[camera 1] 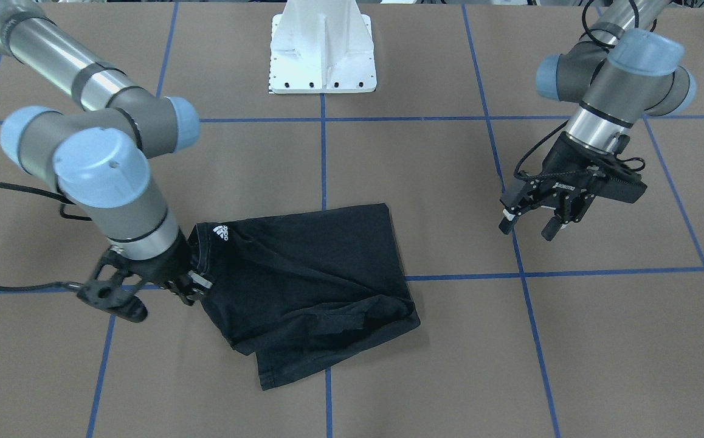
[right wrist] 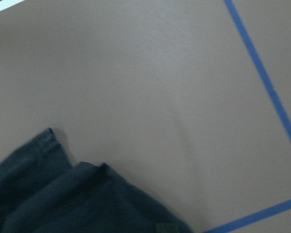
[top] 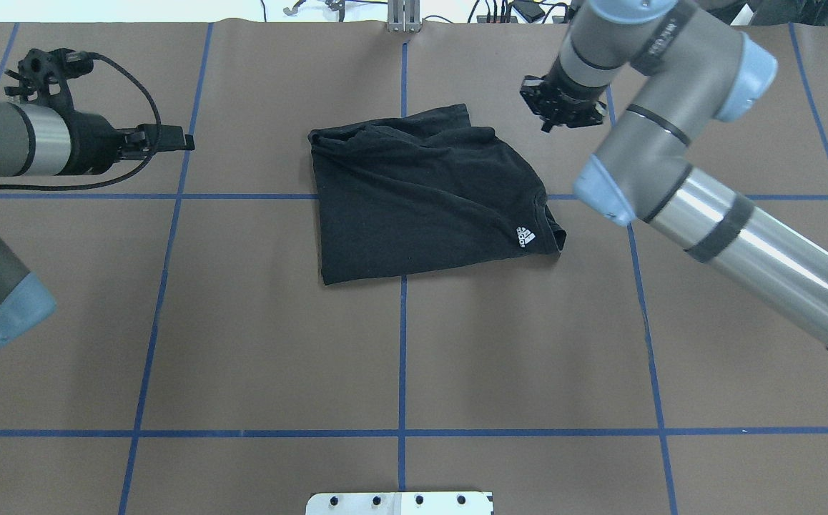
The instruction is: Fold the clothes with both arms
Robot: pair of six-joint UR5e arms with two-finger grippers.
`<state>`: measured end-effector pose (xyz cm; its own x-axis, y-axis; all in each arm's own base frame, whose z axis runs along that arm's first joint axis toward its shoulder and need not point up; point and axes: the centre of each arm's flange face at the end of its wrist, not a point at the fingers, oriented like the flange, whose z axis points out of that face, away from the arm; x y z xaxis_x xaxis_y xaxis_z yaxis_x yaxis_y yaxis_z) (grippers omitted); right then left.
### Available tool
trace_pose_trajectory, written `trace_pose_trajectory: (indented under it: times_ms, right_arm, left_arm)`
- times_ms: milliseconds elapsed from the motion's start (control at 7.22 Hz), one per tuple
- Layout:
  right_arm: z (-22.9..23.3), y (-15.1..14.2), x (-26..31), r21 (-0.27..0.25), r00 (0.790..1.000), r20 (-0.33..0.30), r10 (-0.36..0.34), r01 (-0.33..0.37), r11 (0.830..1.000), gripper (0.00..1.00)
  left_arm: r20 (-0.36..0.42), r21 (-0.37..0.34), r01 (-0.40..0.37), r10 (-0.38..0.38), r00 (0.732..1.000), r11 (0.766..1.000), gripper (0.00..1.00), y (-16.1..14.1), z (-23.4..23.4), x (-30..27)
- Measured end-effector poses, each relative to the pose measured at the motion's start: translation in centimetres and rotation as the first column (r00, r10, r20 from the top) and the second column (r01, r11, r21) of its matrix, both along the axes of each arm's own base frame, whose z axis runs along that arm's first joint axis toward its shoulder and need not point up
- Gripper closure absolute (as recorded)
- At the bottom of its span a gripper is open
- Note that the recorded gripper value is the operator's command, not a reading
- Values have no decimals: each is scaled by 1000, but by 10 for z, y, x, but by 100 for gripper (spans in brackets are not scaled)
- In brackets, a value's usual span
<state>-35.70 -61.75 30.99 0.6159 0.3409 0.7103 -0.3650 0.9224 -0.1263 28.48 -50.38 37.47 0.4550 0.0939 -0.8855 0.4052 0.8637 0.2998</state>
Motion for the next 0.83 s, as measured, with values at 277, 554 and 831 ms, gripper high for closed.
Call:
trace_pose_trajectory:
  times_ms: [277, 554, 831]
  right_arm:
    - [89, 43, 118, 51, 994, -38, -100, 102, 994, 0]
    - [164, 83, 217, 106, 977, -118, -180, 192, 976, 0]
    - [218, 110, 297, 160, 948, -182, -259, 289, 944, 0]
  left_arm:
    - [119, 107, -105, 92, 989, 989, 0, 18, 34, -39]
    - [219, 191, -219, 176, 960, 957, 0, 19, 69, -106]
    - [306, 262, -296, 212, 928, 919, 0, 17, 101, -178]
